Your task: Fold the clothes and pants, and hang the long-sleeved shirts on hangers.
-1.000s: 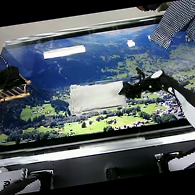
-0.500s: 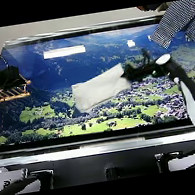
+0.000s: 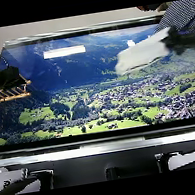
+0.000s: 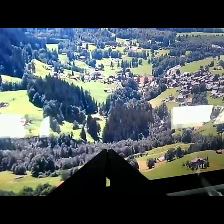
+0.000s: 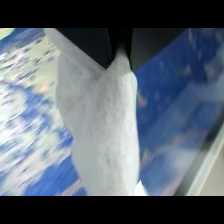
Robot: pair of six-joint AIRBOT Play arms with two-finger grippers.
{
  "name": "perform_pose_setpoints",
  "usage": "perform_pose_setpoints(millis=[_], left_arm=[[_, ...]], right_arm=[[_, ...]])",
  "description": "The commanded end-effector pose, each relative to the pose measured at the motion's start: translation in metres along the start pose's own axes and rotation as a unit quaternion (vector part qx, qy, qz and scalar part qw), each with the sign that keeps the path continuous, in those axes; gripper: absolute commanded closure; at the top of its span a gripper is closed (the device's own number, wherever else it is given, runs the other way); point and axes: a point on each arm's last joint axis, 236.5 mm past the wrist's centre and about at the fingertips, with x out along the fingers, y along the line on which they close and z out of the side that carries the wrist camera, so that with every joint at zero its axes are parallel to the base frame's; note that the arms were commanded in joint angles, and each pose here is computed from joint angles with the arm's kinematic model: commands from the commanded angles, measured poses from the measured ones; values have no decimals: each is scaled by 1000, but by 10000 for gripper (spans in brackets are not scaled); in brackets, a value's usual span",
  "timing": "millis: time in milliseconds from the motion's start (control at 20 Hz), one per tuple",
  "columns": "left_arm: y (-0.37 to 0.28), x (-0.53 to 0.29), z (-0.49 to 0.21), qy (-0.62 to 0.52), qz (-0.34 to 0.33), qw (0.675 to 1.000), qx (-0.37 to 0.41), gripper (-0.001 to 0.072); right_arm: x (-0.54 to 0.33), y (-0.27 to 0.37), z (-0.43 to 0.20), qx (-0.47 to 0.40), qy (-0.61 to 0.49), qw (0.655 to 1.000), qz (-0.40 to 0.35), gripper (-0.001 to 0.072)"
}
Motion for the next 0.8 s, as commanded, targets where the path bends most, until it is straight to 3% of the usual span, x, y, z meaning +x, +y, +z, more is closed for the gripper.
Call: perform_pose_setpoints(millis=[0,200,400,750], left_arm=[[1,0,0,0,0,1000,0,686],[1,0,0,0,0,1000,0,686],[1,0,0,0,0,1000,0,686],[0,0,0,0,0,1000,0,686]], right_arm=[[-64,-66,76,78,-96,991,-55,684],[-143,-168,83,149,-116,959,-213,686],[-199,-248,28,169,-54,914,-364,686],[-227,-305,-90,249,-45,856,-451,684]])
